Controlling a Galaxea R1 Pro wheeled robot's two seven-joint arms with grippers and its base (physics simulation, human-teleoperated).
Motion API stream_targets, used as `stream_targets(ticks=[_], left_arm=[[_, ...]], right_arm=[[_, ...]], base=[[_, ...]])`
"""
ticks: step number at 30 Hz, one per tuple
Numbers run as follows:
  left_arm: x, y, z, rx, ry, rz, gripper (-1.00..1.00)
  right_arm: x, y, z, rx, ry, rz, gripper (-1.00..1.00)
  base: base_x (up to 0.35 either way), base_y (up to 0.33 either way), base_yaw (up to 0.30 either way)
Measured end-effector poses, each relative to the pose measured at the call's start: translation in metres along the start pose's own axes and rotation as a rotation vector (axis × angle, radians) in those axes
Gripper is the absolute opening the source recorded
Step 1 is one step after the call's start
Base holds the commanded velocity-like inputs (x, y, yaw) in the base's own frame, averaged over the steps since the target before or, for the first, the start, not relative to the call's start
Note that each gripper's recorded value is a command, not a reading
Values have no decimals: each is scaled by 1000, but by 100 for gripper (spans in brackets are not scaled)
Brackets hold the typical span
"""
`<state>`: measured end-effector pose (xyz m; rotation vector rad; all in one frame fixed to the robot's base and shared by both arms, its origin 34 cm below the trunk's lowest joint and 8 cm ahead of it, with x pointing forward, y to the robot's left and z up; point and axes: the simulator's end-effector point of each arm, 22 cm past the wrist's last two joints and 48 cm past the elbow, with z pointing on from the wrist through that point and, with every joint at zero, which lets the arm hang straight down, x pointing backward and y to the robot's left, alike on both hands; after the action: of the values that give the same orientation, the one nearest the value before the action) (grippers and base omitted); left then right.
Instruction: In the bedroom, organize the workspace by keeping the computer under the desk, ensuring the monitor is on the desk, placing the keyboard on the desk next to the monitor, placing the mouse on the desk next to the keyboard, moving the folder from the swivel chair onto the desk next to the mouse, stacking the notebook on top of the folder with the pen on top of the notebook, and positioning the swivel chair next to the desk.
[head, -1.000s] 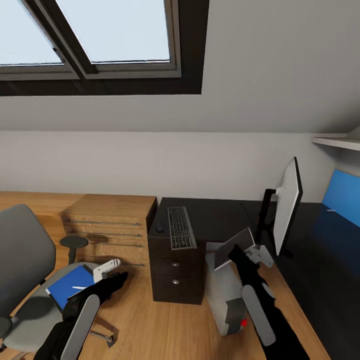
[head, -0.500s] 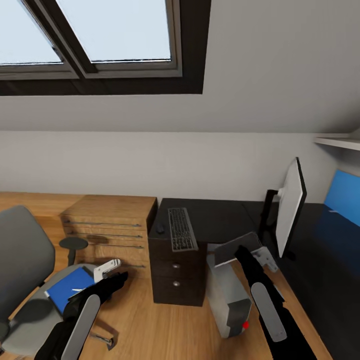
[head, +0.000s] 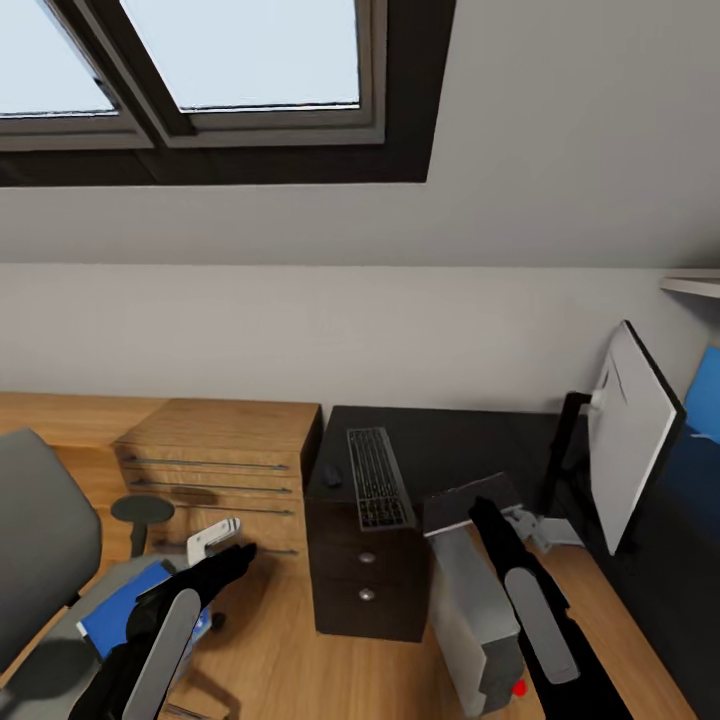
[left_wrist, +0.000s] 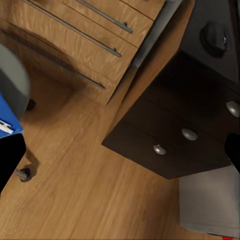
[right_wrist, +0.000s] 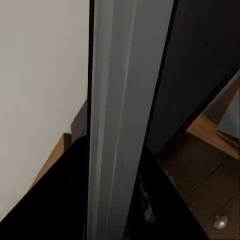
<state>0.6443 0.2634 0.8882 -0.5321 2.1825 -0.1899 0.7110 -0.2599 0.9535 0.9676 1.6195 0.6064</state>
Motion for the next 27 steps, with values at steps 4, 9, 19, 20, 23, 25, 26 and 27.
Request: stream_targets(ticks=[4,9,19,20,23,25,26,27], left_arm=[[0,0,0,1,0,-1,100],[1,-2,0,4,1,0,100],[1,-4,0,7,1,5,100],[2,-4,0,8,1,5,100],[2,-4,0,8,2,6,100],[2,-5,0,9,2,6,100],[2,-5,0,9,4,6,100],[2,-5,0,10,4,6,100]], right_arm=[[2,11,-1,-49,20,89,-100],[-1,44,-5,-205,15,104,-100],[-16,70,-14,-368,-9,71,-100],[-16,69,-14,-369,-10,69,-100],[-17,69,-14,-370,-11,66,-100],[-16,67,-14,-368,-10,66,-100],[-15,65,-13,-363,-7,66,-100],[-14,63,-12,-360,-5,66,-100]], base=[[288,130,0],[288,64,0],[292,5,0],[316,-25,0],[301,-46,0],[214,-55,0],[137,-41,0],[110,-32,0]])
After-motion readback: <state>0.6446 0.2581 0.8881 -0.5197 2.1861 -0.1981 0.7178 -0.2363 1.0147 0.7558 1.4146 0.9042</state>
